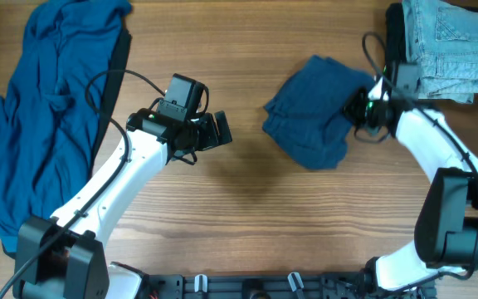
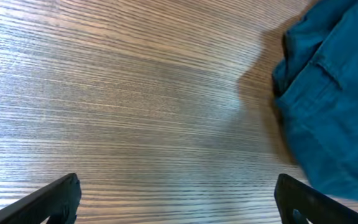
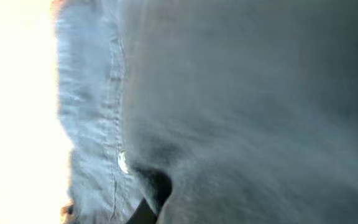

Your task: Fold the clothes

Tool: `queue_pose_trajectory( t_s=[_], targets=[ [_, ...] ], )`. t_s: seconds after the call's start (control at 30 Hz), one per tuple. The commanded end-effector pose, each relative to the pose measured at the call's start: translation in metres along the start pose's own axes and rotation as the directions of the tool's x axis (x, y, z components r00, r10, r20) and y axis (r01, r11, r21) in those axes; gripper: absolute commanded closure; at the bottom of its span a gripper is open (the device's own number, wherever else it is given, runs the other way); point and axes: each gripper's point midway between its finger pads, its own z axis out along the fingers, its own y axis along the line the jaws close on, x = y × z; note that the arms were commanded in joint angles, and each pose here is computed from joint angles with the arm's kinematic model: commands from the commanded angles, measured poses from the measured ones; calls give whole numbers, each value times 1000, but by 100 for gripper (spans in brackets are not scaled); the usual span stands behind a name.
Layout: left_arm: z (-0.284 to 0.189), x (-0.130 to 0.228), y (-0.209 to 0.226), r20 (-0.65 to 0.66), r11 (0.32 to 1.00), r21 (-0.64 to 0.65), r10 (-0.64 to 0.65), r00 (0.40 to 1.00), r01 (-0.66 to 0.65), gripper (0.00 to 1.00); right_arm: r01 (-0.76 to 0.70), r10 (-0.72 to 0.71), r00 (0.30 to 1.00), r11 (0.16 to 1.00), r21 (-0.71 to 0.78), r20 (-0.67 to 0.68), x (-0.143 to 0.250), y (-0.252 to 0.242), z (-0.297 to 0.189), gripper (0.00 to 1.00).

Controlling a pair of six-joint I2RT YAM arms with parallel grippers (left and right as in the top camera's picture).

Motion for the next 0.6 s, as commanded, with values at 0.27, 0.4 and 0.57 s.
queue_pose_trajectory(
  t_s=[0.27,0.4,0.57],
  targets=[
    [-1,1,1,-3,1000,3,0,1000,0,0,449,-370,791,892,-50,487,-196,106,-140,96],
    [-1,1,1,-2,1000,3,0,1000,0,0,416,-284,832,888,-197,476,-231,56,-108,96],
    [-1,1,1,-3,1000,3,0,1000,0,0,313,-108,885,857,-409,453,-261,-17,-93,96]
  ],
)
